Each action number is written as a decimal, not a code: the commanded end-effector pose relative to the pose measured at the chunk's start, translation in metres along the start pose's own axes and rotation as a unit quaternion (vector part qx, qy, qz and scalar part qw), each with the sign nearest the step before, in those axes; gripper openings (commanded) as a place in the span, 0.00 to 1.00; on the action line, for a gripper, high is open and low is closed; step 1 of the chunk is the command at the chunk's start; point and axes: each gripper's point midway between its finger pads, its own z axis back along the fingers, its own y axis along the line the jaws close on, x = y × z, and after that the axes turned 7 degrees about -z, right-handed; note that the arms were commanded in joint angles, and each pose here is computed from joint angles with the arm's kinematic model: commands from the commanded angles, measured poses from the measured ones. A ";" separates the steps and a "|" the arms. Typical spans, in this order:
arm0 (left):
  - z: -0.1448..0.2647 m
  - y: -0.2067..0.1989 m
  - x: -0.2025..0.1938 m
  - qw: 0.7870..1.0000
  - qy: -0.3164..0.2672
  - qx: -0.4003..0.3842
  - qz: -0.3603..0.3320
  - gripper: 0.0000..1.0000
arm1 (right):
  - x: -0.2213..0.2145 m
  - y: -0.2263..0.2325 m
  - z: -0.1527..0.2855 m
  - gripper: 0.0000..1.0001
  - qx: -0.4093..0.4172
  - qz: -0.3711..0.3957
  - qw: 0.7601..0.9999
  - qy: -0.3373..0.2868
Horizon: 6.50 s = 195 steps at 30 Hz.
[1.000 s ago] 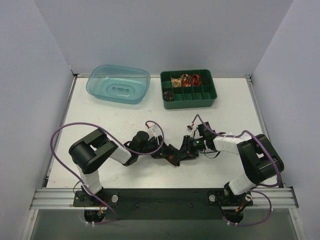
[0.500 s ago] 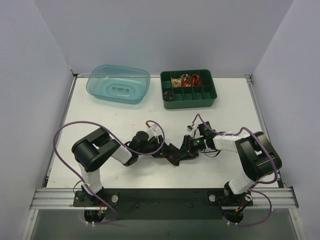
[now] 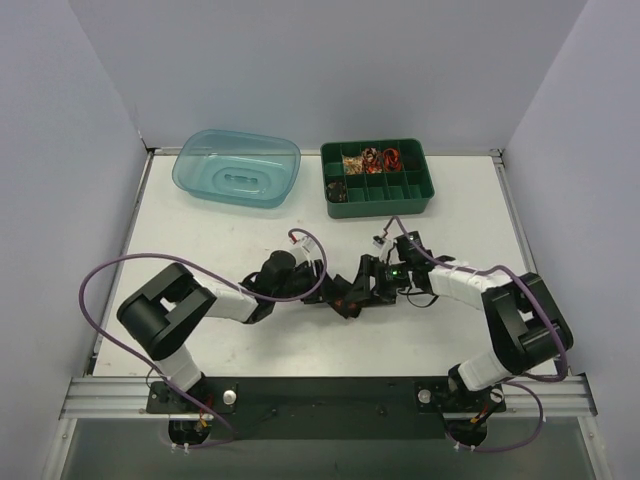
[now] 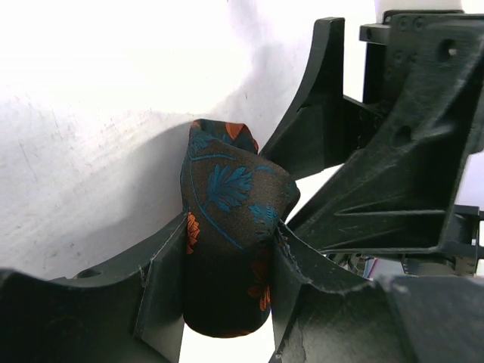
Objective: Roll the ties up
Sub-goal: Pick up the tie at the center of the board, then place the tie in the storage box.
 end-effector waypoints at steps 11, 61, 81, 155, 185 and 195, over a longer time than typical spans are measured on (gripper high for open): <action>0.022 -0.014 0.028 0.999 -0.010 -0.025 -0.045 0.00 | 0.056 0.031 0.052 0.89 0.012 0.101 0.985 -0.141; 0.109 -0.164 0.132 0.955 -0.060 -0.179 -0.230 0.00 | 0.014 0.171 0.099 0.90 0.229 0.299 0.918 -0.123; 0.119 -0.180 0.140 0.946 -0.084 -0.214 -0.228 0.00 | 0.020 0.179 0.098 0.02 0.250 0.287 0.917 -0.119; 0.123 0.030 0.195 0.957 -0.103 0.240 -0.126 0.93 | 0.352 0.024 0.010 0.00 -0.175 0.055 0.938 -0.294; 0.116 0.047 0.185 0.955 -0.082 0.258 -0.119 0.93 | 0.310 0.001 0.016 0.00 -0.268 0.050 0.923 -0.273; 0.115 0.050 0.183 0.956 -0.077 0.259 -0.117 0.93 | 0.310 0.008 0.026 0.00 -0.279 0.063 0.915 -0.283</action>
